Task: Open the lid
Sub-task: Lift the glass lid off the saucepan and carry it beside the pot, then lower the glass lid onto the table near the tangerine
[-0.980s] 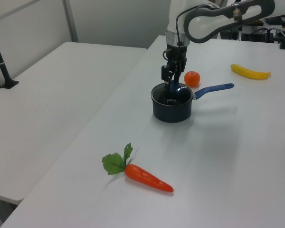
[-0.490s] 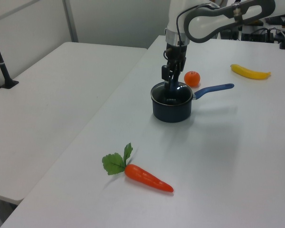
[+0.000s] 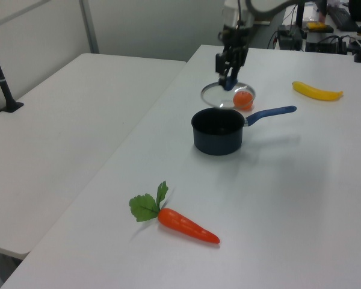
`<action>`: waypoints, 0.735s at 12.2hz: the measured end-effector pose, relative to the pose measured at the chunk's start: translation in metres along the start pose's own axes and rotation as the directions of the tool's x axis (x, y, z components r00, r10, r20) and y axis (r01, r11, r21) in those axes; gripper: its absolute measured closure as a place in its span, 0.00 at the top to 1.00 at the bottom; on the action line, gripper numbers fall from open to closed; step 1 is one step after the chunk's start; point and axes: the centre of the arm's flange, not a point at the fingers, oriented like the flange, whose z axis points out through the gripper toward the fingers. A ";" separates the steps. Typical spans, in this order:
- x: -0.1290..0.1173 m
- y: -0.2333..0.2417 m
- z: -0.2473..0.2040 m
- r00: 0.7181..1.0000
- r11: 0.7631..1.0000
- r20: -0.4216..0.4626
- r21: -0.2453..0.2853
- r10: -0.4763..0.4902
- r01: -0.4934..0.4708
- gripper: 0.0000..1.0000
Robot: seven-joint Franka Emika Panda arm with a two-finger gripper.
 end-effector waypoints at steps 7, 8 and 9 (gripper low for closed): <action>-0.021 0.144 -0.007 0.994 1.000 0.109 -0.008 0.003 -0.002 0.60; -0.024 0.158 -0.004 0.993 1.000 0.119 -0.008 -0.005 0.006 0.60; -0.026 0.169 0.000 0.991 1.000 0.130 -0.006 -0.013 0.014 0.60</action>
